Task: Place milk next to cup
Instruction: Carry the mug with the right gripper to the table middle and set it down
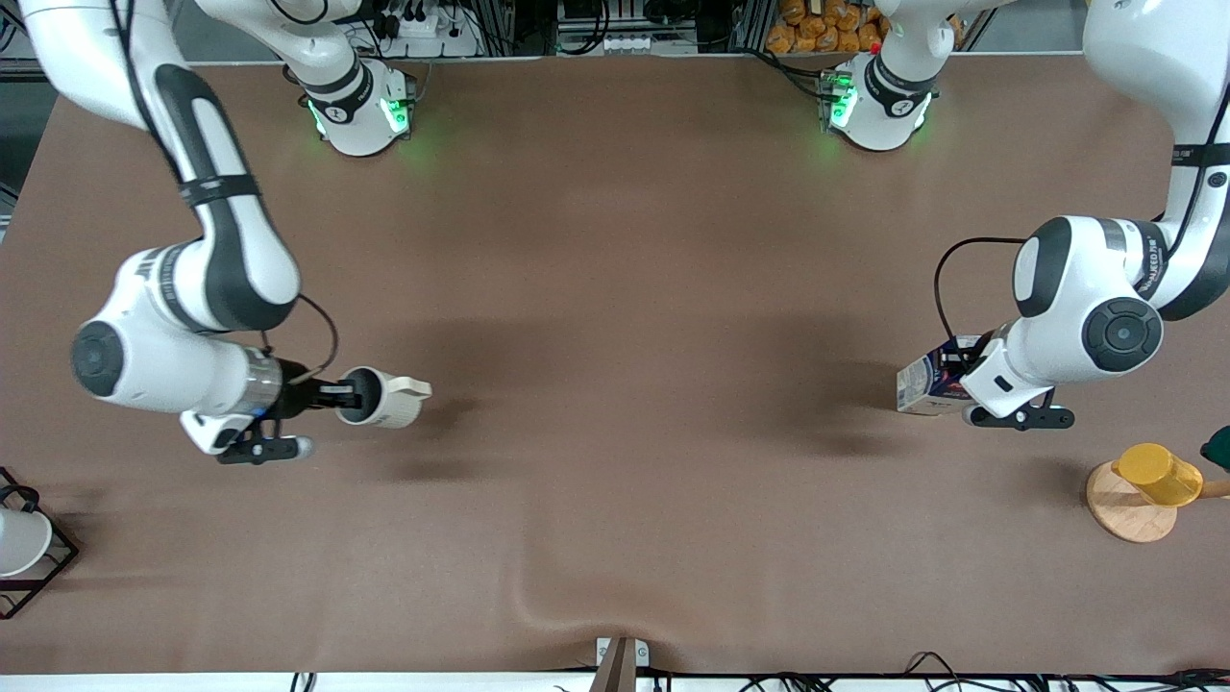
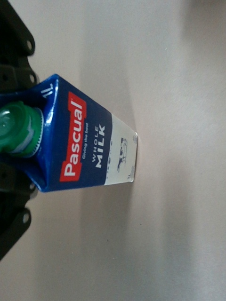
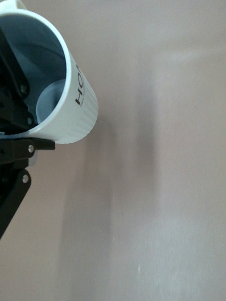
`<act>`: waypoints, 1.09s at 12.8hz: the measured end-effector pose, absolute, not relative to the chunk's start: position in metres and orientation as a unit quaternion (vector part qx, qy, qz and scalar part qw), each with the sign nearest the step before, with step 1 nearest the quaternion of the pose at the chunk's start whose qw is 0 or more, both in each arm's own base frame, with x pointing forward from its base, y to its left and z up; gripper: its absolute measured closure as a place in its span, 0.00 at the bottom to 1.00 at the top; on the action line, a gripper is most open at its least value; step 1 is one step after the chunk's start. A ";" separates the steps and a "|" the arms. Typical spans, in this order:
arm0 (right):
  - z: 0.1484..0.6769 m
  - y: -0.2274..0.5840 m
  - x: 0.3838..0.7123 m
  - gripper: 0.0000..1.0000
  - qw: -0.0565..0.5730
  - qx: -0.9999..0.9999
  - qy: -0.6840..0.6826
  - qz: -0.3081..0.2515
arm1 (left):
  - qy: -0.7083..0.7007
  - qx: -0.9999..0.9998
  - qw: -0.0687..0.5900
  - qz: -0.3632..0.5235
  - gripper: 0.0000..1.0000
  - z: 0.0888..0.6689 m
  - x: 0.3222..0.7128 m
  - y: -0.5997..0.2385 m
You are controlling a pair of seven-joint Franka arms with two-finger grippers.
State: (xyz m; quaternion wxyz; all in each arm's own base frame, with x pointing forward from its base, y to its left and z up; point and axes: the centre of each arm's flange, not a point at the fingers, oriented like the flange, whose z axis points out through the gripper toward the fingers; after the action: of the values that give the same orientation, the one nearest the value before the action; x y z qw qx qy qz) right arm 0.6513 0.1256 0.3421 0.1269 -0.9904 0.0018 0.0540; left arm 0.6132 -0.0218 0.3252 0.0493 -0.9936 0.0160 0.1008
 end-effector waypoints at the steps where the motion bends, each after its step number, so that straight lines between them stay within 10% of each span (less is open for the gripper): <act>1: 0.347 0.147 0.650 0.96 0.125 -0.991 0.018 0.053 | 0.011 -0.994 0.050 0.094 0.58 0.337 0.617 -0.015; 14: 0.273 0.392 0.593 0.96 0.122 -0.971 0.207 0.017 | -0.002 -0.994 0.053 0.095 0.64 0.440 0.619 0.017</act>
State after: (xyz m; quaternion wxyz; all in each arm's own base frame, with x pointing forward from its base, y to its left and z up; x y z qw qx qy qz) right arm 0.5933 0.3915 0.2730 0.1215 -0.9707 0.2068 0.0170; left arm 0.6186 0.0165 0.4398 0.0534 -0.9940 -0.0025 0.0953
